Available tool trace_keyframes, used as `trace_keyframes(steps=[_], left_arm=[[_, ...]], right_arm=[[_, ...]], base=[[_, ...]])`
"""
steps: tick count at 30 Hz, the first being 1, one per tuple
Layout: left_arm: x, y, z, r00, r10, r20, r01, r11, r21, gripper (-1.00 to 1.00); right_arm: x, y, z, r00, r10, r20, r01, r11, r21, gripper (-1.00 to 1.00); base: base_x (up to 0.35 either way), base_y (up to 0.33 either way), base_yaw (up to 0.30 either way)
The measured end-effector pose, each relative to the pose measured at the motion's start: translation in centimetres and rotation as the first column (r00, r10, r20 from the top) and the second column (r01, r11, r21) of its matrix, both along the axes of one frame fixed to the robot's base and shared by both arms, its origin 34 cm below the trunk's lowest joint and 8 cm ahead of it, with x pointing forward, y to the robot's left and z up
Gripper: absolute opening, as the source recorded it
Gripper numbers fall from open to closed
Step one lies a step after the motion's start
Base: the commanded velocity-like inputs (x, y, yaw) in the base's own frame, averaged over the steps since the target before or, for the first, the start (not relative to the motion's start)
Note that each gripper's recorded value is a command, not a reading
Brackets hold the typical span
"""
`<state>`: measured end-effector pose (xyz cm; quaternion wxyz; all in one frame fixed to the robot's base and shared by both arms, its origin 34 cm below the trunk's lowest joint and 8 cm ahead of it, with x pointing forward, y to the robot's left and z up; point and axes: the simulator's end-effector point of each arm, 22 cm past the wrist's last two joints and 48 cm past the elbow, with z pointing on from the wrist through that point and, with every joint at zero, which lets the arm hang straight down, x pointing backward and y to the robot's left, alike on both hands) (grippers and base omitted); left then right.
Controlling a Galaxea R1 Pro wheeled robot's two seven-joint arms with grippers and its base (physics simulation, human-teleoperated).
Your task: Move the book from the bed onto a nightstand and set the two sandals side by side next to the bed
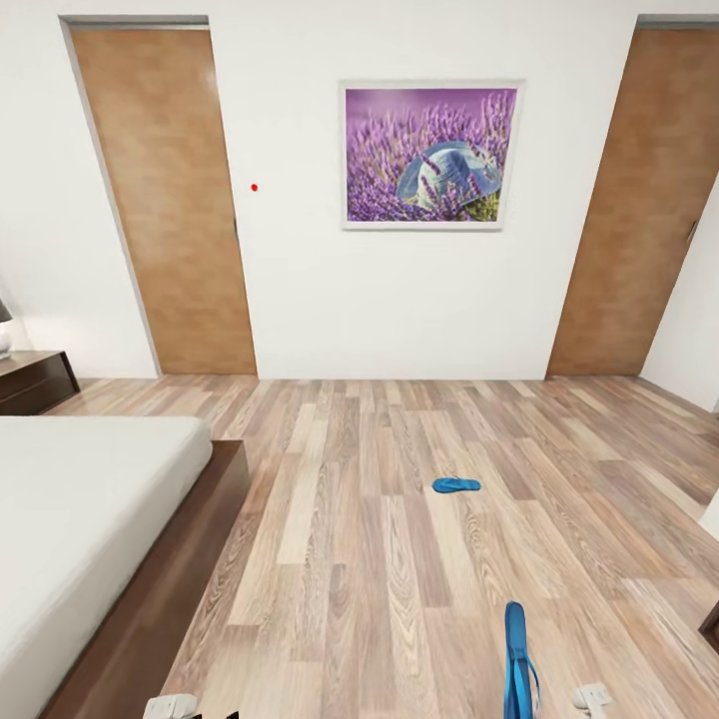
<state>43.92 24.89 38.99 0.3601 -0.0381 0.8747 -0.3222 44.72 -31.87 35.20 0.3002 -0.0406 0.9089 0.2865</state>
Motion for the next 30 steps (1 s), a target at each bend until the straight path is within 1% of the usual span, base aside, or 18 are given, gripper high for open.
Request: trace_keyframes(steps=[24, 30], left_arm=[[-0.01, -0.05, 0.03, 1.000, -0.001, 0.001, 0.001, 1.000, -0.002, 1.00], [-0.01, -0.05, 0.02, 1.000, -0.002, 0.000, 0.002, 1.000, -0.001, 1.00]], right_arm=[[0.00, 0.00, 0.00, 1.000, 0.000, 0.000, 0.000, 1.000, 0.000, -1.00], [0.00, 0.00, -0.01, 1.000, 0.000, 0.000, 0.000, 1.000, 0.000, -1.00]], base=[[0.331, 0.009, 0.000], [0.318, 0.119, 0.000]])
